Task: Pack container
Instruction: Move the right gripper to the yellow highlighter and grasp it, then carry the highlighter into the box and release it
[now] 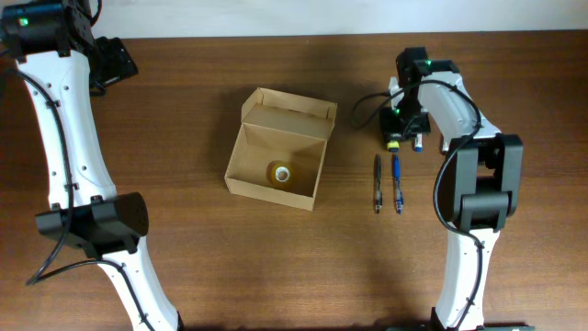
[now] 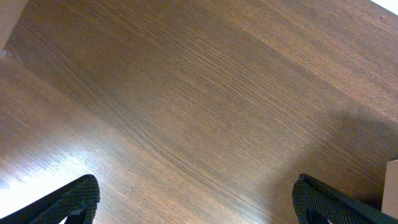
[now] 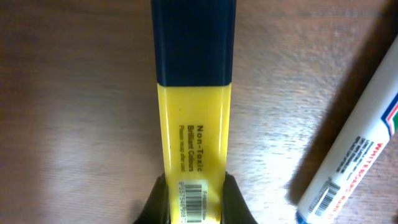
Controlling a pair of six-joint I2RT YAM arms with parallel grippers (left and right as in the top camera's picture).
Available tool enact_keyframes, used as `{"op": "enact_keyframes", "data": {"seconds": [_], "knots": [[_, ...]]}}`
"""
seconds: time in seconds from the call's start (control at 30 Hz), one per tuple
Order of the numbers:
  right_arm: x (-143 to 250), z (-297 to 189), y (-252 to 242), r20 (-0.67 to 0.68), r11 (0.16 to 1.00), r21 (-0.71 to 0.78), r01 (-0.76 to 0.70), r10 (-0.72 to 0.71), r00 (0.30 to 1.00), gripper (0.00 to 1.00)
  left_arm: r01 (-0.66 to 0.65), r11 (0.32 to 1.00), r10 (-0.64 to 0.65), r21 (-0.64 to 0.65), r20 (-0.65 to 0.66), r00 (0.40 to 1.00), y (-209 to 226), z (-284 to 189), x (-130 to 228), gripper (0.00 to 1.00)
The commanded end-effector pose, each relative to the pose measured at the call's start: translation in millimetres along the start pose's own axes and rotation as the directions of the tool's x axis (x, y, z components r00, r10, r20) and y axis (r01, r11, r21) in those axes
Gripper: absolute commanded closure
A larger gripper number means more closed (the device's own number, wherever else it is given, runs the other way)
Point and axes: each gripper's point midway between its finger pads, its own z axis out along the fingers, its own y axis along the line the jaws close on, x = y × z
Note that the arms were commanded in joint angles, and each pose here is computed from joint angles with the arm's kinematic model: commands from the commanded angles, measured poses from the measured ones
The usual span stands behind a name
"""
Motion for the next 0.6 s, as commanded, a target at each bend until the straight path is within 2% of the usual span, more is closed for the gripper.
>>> {"op": "enact_keyframes", "data": {"seconds": [0.0, 0.1, 0.27, 0.43, 0.57], "knots": [[-29.2, -77.6, 24.6, 0.177, 0.996, -0.086, 0.032, -0.016, 0.984, 0.96, -0.006, 1.0, 0.006, 0.0, 0.014, 1.0, 3.8, -7.4, -0.8, 0.0], [-33.6, -135.8, 45.1, 0.272, 0.993, -0.085, 0.088, -0.062, 0.96, 0.96, -0.006, 1.0, 0.006, 0.0, 0.014, 1.0, 3.8, -7.4, -0.8, 0.0], [-16.1, -205.7, 101.2, 0.376, 0.945, -0.046, 0.323, -0.283, 0.883, 0.96, -0.006, 1.0, 0.006, 0.0, 0.014, 1.0, 3.8, -7.4, -0.8, 0.0], [21.6, -211.9, 161.5, 0.333, 0.827, -0.014, 0.562, -0.526, 0.783, 0.96, -0.006, 1.0, 0.006, 0.0, 0.014, 1.0, 3.8, -7.4, -0.8, 0.0], [53.3, -194.7, 205.3, 0.269, 0.637, 0.009, 0.77, -0.744, 0.612, 0.96, -0.006, 1.0, 0.006, 0.0, 0.014, 1.0, 3.8, -7.4, -0.8, 0.0]]}}
